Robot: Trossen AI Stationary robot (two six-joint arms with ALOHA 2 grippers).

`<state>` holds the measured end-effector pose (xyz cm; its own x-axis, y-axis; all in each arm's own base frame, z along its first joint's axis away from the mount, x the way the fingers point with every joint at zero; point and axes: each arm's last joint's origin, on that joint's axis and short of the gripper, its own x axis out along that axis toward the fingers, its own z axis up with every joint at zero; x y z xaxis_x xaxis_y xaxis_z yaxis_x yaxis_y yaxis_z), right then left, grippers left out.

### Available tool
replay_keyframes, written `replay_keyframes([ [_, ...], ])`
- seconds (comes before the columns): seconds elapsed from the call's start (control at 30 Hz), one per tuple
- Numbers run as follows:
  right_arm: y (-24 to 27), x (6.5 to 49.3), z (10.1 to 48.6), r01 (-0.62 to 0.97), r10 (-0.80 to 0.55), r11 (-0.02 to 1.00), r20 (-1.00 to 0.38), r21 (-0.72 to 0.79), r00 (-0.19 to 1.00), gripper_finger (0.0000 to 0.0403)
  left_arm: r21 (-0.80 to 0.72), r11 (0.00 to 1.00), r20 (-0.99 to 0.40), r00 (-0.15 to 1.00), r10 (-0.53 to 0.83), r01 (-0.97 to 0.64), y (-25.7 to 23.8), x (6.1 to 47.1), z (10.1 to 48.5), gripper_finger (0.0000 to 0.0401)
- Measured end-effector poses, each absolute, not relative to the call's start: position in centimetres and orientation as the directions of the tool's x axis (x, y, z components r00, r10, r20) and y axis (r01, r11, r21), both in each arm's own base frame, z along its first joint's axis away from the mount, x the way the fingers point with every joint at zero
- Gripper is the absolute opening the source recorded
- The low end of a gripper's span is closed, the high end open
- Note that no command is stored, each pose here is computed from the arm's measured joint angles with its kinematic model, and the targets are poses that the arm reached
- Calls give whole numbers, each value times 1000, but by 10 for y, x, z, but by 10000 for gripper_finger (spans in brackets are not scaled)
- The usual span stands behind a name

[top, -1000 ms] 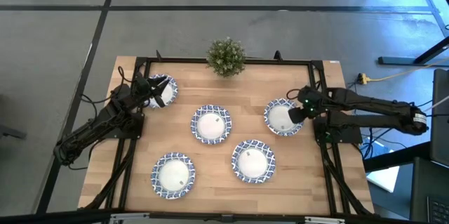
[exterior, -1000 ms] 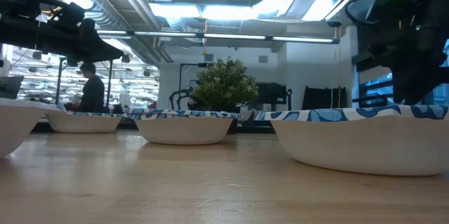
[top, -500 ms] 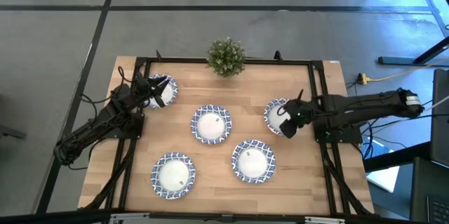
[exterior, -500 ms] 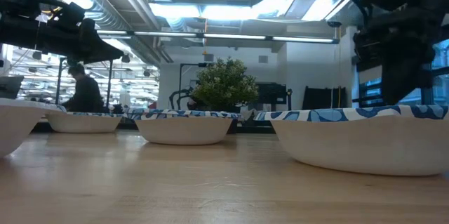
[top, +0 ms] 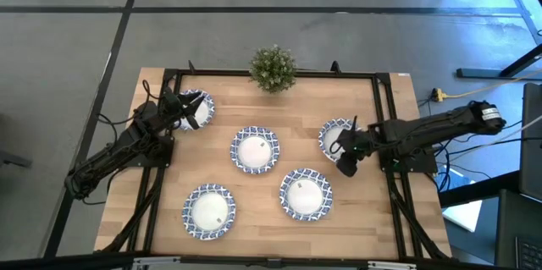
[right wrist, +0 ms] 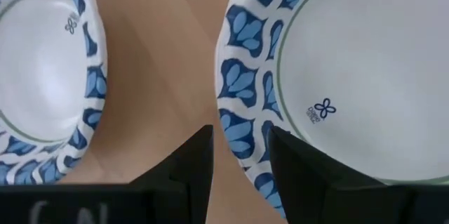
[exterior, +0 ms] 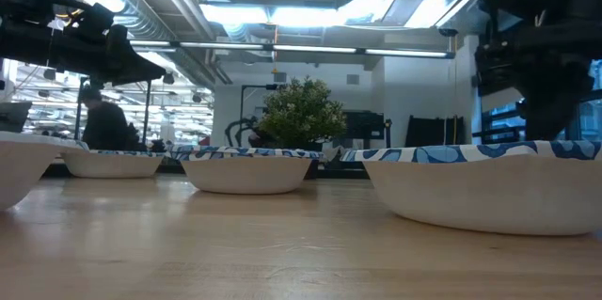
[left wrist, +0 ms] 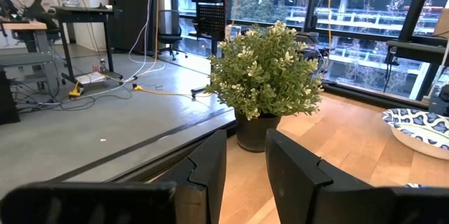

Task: Nest bowls inside each other
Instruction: Stack the white bowl on the stacked white bowls

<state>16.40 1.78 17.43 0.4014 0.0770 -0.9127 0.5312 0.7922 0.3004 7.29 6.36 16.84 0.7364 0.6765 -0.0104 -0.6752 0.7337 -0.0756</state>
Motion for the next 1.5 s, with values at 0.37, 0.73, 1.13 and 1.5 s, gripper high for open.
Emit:
replay_keyframes([
  [0.37,22,162,172,481,84,836,-928,263,363,138,-76,734,-10,737,676,-675,64,73,168,95],
  [0.73,23,167,158,464,71,864,-959,196,273,138,-76,734,-10,736,676,-675,64,73,168,95],
  [1.13,24,174,157,476,69,851,-946,221,315,138,-76,734,-10,736,676,-675,64,73,168,95],
  [1.5,22,175,157,475,88,845,-941,243,325,138,-76,734,-10,736,677,-675,64,73,168,95],
])
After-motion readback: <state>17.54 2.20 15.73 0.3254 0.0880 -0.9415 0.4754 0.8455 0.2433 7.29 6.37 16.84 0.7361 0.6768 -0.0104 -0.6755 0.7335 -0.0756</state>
